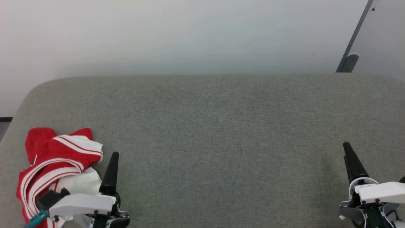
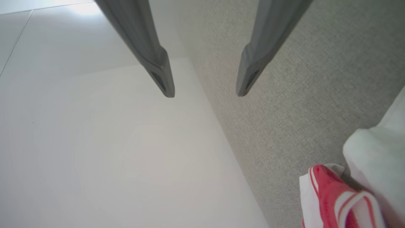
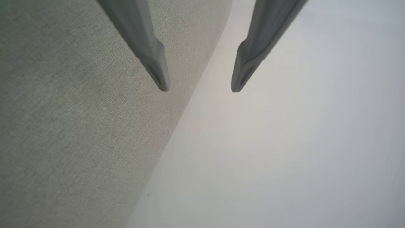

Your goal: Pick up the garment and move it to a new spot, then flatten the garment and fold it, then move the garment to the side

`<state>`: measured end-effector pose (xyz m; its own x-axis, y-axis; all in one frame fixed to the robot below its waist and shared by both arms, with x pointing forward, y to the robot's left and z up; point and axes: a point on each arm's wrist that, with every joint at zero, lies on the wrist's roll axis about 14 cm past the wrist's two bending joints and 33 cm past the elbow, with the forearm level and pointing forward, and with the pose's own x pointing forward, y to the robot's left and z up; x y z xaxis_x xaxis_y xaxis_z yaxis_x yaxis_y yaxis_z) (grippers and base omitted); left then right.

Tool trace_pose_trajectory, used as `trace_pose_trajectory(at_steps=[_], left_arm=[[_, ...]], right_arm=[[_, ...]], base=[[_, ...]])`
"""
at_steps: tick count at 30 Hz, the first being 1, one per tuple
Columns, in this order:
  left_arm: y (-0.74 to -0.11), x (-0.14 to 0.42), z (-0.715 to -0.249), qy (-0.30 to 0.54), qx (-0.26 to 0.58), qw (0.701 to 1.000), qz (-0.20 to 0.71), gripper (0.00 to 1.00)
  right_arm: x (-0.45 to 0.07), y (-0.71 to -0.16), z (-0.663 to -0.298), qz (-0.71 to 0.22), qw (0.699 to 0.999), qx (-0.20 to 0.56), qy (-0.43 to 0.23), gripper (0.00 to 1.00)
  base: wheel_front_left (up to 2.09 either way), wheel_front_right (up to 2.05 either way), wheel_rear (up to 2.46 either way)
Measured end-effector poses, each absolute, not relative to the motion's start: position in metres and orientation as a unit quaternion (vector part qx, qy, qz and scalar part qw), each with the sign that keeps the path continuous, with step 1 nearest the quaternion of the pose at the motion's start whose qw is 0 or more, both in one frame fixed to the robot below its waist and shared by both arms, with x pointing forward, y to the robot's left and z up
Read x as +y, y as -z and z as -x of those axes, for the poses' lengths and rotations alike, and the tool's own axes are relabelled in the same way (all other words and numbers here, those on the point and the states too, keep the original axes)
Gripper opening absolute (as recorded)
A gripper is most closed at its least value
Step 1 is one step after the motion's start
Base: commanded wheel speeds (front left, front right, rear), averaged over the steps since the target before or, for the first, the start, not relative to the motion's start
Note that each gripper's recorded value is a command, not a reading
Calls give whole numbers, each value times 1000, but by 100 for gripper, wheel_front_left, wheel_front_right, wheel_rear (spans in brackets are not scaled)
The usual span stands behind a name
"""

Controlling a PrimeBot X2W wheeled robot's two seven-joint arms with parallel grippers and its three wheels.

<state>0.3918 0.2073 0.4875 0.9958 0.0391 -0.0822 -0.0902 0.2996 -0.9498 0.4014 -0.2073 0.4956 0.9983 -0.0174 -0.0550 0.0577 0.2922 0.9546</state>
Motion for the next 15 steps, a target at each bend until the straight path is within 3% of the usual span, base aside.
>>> trace_pose_trajectory(at_steps=[15], left_arm=[[-503,205,-397,-30,12,908,419,100]], right_arm=[[-201,-508,-417,-453,892,14,-3,100]], base=[[0,0,0]])
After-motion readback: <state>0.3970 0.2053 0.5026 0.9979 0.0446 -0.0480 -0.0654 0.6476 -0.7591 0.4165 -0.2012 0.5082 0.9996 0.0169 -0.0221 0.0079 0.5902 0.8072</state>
